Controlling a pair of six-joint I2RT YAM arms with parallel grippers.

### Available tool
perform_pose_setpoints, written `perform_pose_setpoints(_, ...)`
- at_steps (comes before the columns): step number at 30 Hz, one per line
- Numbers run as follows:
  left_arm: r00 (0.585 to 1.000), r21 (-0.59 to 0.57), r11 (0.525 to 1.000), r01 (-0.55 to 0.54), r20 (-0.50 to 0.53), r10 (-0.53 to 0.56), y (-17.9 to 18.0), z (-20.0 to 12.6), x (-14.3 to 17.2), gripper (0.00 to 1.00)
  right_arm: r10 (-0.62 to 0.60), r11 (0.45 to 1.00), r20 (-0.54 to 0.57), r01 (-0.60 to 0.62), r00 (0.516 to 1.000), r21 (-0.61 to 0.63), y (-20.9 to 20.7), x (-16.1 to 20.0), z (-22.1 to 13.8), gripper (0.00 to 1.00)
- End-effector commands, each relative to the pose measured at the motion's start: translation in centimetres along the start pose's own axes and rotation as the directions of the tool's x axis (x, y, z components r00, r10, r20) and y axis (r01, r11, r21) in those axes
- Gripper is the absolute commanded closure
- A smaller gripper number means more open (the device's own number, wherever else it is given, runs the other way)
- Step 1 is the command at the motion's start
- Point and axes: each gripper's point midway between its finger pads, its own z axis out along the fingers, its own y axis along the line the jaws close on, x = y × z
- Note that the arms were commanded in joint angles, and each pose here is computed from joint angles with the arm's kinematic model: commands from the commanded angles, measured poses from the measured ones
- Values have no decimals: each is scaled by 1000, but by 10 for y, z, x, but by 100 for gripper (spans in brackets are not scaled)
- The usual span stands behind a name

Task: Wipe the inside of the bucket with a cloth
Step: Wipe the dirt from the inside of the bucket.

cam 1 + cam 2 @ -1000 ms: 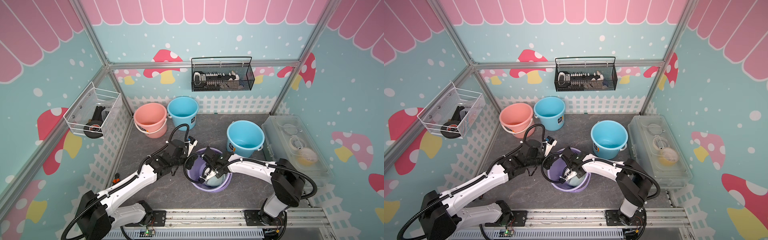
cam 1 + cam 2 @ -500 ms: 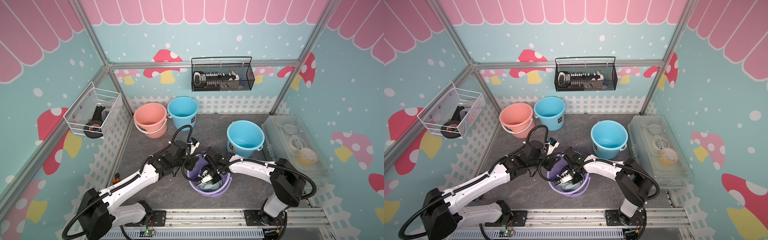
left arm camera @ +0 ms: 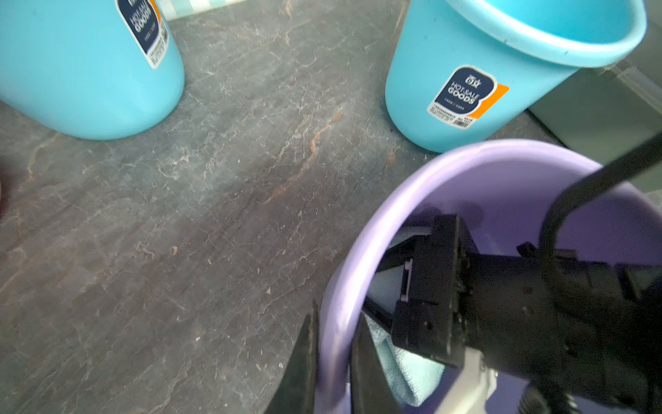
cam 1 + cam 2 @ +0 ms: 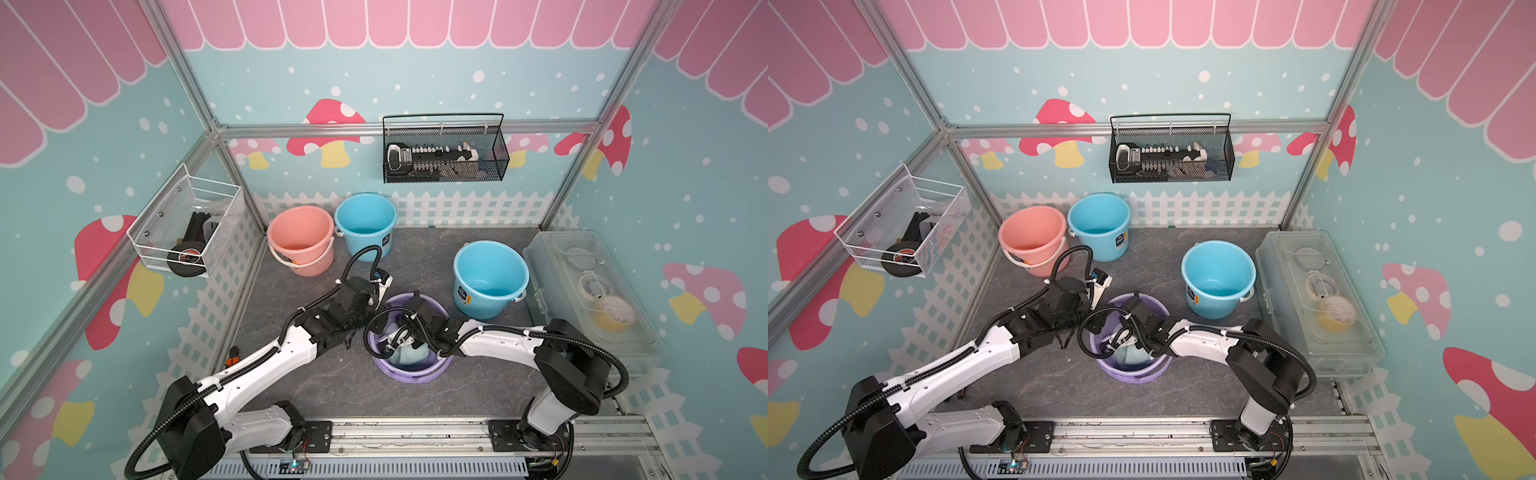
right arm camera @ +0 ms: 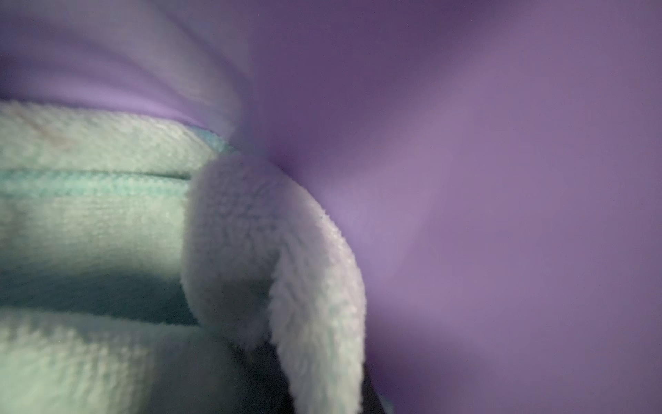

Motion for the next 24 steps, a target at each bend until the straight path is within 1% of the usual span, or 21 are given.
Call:
perform_pose_setpoints(1,998,86,996,-25,54,21,-25,-3,-18,100,-144,981,-210,166,967,95,-28,30,-2,97)
perform_pose_setpoints(4,998,45,998,-45,47,43,-18,-6,-19,100,-217,976,-262,218,940,-25,-11,44,-12,97)
perform_pose_setpoints(7,997,-5,998,-66,33,66,-10,-10,-18,100,-273,959,-272,238,923,-155,11,54,-23,97)
perform_pose_setpoints(11,996,-62,995,-80,38,83,0,-17,-21,100,-286,919,-252,190,925,-346,45,60,-38,97)
perform_pose_setpoints(15,995,-86,993,-83,46,87,4,-21,-22,100,-254,877,-205,135,945,-461,73,56,-50,97)
perform_pose_setpoints(17,995,-88,993,-82,47,87,4,-21,-22,100,-219,846,-152,110,964,-521,88,47,-58,97)
perform_pose_setpoints(19,995,-96,992,-78,49,83,5,-20,-22,100,-159,793,-66,88,985,-603,104,32,-70,97)
perform_pose_setpoints(21,995,-99,992,-75,54,81,5,-19,-22,100,-90,755,-8,63,996,-653,113,18,-78,98)
perform_pose_setpoints(24,995,-96,993,-69,62,75,4,-16,-21,100,12,699,76,46,997,-714,125,-4,-86,98)
